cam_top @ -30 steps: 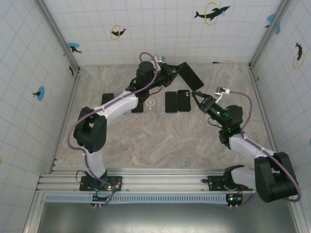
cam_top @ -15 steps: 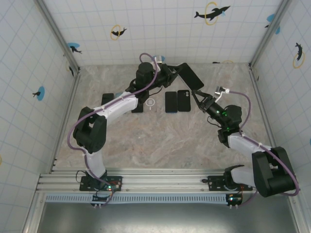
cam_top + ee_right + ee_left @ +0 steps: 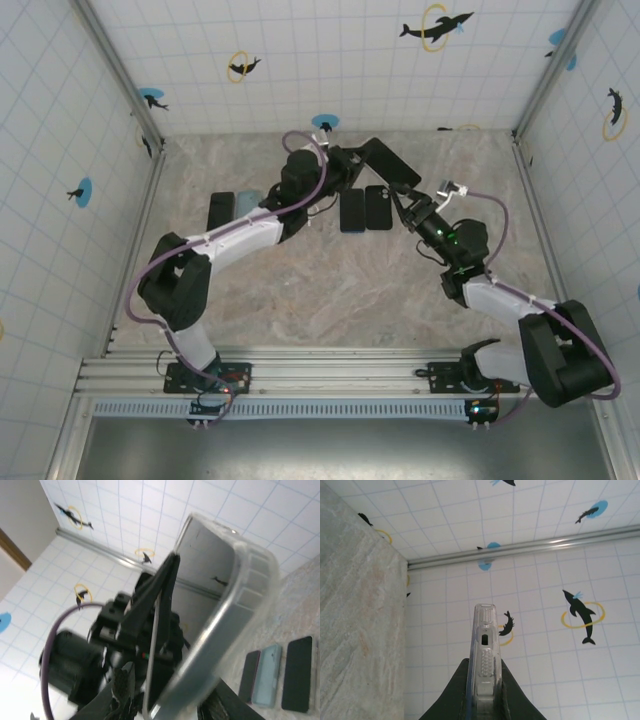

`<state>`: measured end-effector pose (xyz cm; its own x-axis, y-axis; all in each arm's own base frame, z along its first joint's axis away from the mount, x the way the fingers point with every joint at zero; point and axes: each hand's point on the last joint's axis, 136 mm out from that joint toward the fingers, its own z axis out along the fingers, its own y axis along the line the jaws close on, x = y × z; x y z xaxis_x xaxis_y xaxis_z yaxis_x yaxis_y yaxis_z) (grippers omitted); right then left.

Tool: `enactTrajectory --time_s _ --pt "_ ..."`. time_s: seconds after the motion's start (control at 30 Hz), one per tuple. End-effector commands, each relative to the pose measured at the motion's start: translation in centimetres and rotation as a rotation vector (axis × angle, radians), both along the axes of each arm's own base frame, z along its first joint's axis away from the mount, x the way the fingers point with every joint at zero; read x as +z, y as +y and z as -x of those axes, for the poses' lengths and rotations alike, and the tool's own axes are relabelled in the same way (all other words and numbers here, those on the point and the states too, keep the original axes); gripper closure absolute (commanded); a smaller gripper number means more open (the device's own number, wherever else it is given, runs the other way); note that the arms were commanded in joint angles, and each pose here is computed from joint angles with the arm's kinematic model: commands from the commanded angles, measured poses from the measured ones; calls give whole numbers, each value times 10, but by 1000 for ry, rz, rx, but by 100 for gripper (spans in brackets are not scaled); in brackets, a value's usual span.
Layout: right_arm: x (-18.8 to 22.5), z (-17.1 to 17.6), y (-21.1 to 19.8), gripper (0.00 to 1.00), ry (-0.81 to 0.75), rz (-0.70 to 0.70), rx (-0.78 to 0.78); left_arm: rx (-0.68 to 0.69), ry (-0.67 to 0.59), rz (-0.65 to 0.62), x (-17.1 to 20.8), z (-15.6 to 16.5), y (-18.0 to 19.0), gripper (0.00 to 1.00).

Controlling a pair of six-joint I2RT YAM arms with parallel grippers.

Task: Take the phone out of the phone case

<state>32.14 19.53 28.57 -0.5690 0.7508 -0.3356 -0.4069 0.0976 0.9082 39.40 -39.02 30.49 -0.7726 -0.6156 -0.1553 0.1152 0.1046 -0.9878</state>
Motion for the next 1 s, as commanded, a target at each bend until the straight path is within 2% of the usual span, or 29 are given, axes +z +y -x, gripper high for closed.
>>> enactTrajectory --time_s 0.0,0.13,0.33,0.63,0.97 --pt "8 -1 -13 64 -7 -95 -127 167 -84 169 53 5 21 100" --pt "6 -1 -7 64 14 -106 -171 192 -89 203 58 12 15 100" --pt "1 -2 -19 67 51 -149 -296 207 -80 228 57 22 9 100" --pt "19 -5 -20 68 0 -212 -311 186 -55 245 48 26 -1 100" --pt "23 -13 -17 75 -4 -221 -322 169 -46 239 44 37 -11 100"
